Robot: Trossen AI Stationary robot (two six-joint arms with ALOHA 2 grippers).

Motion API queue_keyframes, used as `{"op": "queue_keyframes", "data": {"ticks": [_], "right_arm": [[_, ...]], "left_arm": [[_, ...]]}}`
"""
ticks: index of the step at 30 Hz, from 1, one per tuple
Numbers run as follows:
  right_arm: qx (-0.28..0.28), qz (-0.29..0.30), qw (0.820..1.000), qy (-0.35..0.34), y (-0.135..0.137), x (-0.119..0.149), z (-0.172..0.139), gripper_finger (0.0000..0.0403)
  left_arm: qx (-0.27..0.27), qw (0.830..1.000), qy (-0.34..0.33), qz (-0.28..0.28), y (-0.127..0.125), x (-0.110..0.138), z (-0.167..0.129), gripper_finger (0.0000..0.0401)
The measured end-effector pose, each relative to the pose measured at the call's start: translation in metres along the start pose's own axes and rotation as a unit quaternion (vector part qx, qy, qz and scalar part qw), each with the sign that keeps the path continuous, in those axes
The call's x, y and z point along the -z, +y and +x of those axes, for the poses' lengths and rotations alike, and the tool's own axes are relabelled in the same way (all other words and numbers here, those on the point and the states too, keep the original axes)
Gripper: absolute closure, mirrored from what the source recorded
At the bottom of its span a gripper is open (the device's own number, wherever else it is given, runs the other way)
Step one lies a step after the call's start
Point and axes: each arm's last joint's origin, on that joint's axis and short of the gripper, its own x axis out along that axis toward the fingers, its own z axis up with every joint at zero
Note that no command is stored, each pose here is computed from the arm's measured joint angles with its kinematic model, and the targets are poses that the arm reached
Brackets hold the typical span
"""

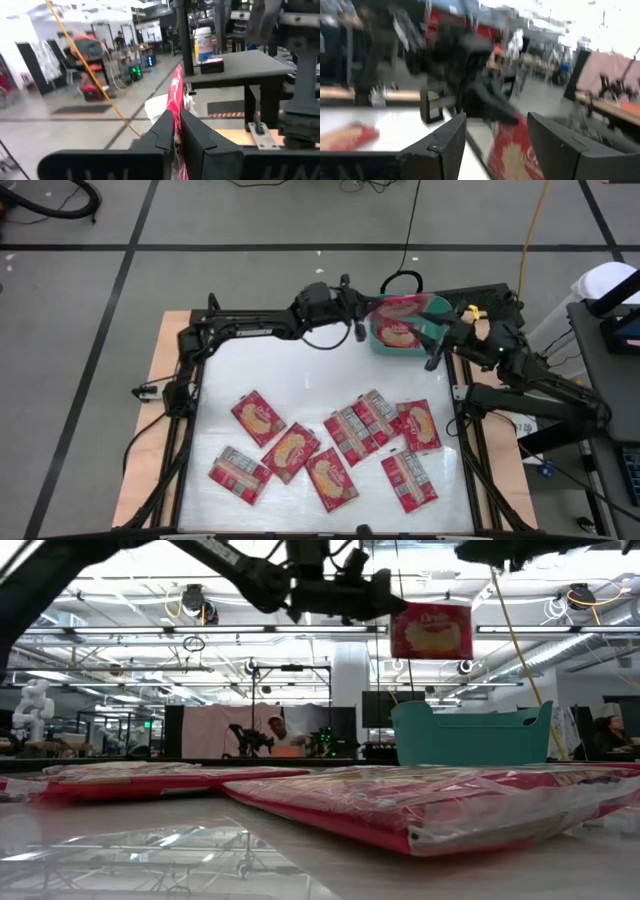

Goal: Sort popcorn bags into baskets
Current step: Put the red popcorn bag into the green bin

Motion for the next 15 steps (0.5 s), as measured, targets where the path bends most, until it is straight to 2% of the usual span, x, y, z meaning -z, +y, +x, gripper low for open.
{"op": "queue_keyframes", "data": {"ticks": [6,11,15], "right_arm": [[-0.013,0.008,0.997,0.071,0.007,0.013,-0.003,0.0202],[-0.026,0.011,0.994,0.102,0.010,0.018,-0.005,0.0202],[-0.026,0.011,0.994,0.104,0.010,0.019,-0.005,0.0202]], "left_arm": [[-0.004,0.999,0.032,-0.034,0.015,0.000,0.030,0.0384],[-0.011,0.996,0.037,-0.080,0.021,0.016,0.046,0.0376],[-0.005,0.994,0.053,-0.094,0.018,0.037,0.055,0.0374]]}}
